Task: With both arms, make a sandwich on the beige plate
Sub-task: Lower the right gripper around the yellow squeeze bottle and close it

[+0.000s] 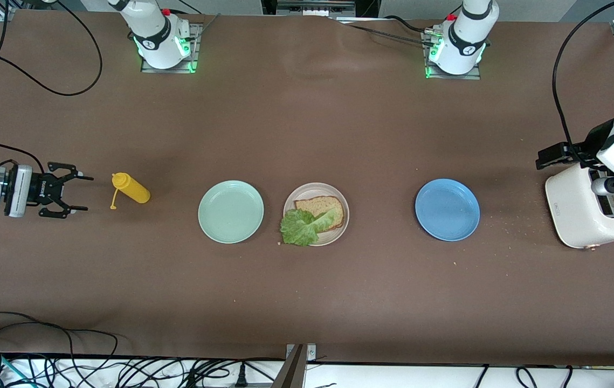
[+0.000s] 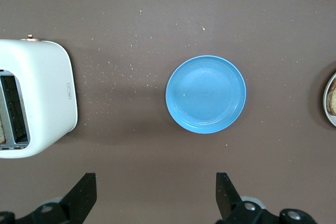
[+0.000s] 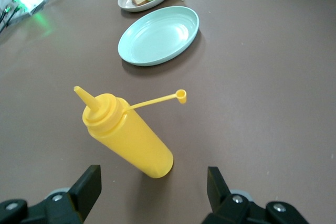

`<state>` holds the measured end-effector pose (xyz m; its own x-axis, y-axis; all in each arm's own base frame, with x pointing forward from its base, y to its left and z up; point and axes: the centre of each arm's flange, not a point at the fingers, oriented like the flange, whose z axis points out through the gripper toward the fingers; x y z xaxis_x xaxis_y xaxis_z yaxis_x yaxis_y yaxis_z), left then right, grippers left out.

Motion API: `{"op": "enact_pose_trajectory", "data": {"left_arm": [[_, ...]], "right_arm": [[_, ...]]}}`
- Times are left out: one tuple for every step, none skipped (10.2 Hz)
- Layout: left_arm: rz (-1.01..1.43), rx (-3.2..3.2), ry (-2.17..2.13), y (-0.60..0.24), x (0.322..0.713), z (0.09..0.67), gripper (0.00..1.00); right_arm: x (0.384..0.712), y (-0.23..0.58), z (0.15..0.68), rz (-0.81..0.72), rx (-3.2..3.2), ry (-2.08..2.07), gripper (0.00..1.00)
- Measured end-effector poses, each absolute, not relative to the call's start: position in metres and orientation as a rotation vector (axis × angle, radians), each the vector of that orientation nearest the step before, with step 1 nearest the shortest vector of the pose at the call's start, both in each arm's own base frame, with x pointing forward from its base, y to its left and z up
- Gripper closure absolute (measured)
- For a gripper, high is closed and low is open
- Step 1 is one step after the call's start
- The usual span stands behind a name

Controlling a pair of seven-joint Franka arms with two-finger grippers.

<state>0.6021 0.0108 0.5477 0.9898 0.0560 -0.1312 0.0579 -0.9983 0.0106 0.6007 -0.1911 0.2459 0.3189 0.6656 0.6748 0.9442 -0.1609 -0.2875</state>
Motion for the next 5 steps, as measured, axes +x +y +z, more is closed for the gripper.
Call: {"op": "enact_pose_trajectory", "data": {"left_arm": [[-0.205,3.119,0.089,0.011,0.602,0.548,0.0],[-0.205,3.119,0.089,0.011,0.602,0.548,0.0],[-0.205,3.119,0.089,0.011,0.602,0.548,0.0],[-0.205,3.119,0.089,0.011,0.602,0.548,0.0],[-0.205,3.119,0.089,0.011,0.602,0.548,0.0]], "right_arm": [[0.603,-0.187,0.241,-0.545,-1.874,-1.477,0.1],[0.604,-0.18,0.235,-0.555,-1.848,-1.516,0.11],[0.602,-0.173,0.227,-0.551,-1.832,-1.526,0.11],[0.599,-0.167,0.218,-0.549,-1.824,-1.522,0.11],[0.596,-0.163,0.212,-0.548,-1.821,-1.517,0.13]]}}
